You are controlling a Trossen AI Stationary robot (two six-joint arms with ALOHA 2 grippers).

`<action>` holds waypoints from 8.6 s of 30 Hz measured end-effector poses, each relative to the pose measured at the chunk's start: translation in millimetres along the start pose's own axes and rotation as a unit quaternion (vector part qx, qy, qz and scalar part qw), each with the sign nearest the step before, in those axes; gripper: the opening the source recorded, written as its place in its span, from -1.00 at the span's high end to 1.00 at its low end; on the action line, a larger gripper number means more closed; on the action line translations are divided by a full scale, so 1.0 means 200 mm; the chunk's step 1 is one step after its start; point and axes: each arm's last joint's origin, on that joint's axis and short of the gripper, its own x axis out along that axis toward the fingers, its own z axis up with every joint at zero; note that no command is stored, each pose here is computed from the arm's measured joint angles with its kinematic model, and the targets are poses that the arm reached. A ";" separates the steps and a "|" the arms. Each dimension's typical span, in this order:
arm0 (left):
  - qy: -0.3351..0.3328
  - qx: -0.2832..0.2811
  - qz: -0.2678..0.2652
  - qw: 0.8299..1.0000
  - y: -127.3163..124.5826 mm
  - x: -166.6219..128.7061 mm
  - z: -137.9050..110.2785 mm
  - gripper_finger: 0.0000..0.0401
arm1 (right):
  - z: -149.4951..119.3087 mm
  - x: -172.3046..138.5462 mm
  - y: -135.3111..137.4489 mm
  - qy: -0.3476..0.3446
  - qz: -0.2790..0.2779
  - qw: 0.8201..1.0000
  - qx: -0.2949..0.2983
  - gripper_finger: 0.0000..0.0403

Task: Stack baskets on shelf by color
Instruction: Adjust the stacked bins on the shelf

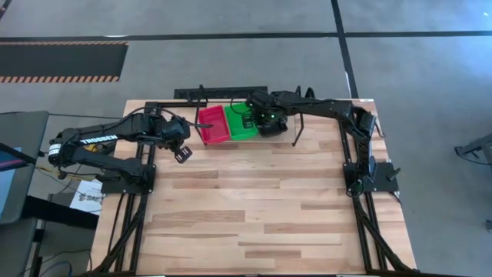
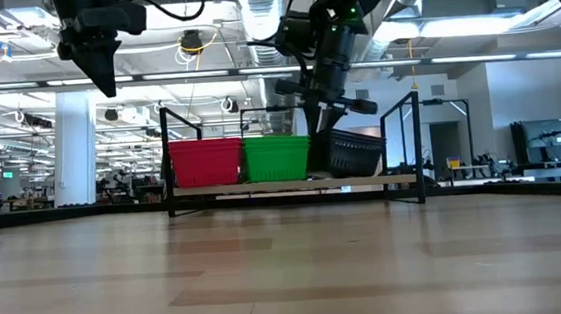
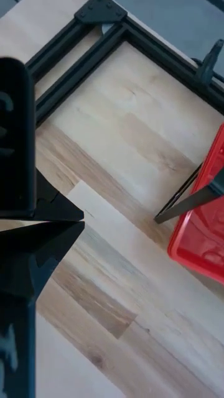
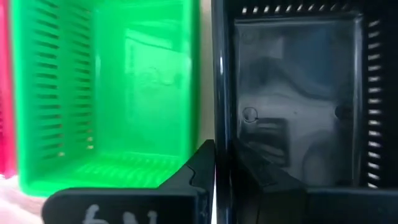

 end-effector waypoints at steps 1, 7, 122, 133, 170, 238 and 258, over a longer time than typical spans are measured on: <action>0.000 0.003 -0.001 1.000 0.00 0.00 0.00 1.00 | -0.01 0.00 0.00 0.002 -0.007 1.000 0.000 0.71; 0.001 0.020 -0.001 1.000 0.00 0.00 0.00 1.00 | -0.05 0.00 0.01 0.001 -0.032 0.999 0.002 0.70; -0.030 -0.026 -0.016 0.999 -0.01 0.00 0.03 1.00 | -0.23 0.03 0.15 0.047 -0.117 0.944 -0.306 1.00; -0.030 -0.033 -0.016 0.999 -0.01 0.00 0.03 1.00 | -0.21 -0.08 0.26 0.024 -0.064 0.948 -0.311 0.99; -0.030 -0.060 -0.017 0.998 -0.01 0.00 0.03 1.00 | 0.09 0.15 0.20 0.002 -0.044 0.932 -0.360 1.00; -0.031 -0.047 -0.012 0.998 -0.01 0.00 0.03 1.00 | -0.05 -0.13 0.55 -0.073 0.126 0.896 -0.418 1.00; -0.029 -0.065 -0.016 0.997 -0.01 0.00 0.03 1.00 | -0.02 0.04 0.58 -0.078 0.153 0.879 -0.446 1.00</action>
